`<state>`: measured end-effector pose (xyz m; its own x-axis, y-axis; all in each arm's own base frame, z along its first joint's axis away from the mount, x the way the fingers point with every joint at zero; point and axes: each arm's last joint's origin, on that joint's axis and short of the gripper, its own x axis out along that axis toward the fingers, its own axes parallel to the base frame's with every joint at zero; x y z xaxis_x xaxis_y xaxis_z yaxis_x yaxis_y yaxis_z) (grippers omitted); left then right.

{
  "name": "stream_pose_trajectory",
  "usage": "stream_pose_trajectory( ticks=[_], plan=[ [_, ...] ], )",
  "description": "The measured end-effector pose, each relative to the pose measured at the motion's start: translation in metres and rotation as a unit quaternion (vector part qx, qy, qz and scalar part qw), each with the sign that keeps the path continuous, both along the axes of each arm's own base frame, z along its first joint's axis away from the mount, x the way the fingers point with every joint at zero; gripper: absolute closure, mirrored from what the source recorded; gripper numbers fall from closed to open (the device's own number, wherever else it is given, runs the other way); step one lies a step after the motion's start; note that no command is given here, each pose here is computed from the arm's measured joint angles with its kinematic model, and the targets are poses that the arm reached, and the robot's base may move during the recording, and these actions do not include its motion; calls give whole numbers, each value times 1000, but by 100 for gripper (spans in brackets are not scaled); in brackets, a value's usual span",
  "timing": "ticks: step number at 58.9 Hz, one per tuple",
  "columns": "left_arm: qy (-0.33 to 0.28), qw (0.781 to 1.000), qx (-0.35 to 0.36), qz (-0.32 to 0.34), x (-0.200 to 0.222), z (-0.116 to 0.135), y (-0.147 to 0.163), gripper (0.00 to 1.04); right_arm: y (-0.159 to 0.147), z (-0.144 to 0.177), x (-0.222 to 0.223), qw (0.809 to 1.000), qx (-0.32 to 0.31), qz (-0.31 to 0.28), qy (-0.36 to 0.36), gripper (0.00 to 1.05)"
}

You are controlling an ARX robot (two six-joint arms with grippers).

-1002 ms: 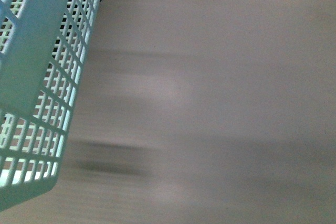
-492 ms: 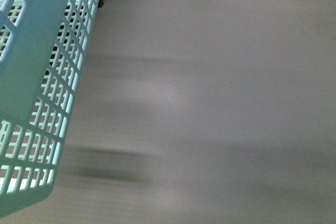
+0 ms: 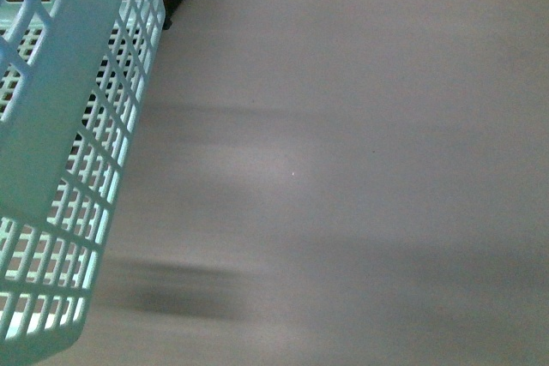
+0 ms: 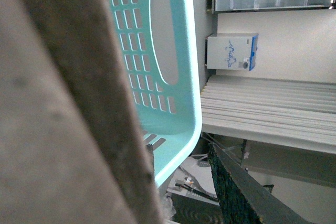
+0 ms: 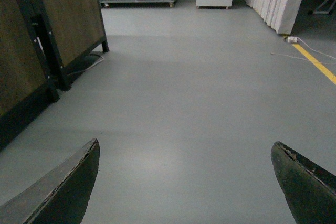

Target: Pick lemon and mango into basket

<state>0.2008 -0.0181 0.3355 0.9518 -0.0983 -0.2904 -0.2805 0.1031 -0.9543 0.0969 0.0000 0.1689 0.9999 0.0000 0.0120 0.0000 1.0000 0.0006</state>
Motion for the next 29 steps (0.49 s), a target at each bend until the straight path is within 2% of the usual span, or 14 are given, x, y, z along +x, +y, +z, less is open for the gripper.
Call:
stream_pose_trajectory(
  ticks=[29],
  plan=[
    [-1, 1000, 0, 0, 0, 1, 0, 76, 0, 0, 0, 1000, 0, 0, 0, 9]
  ],
)
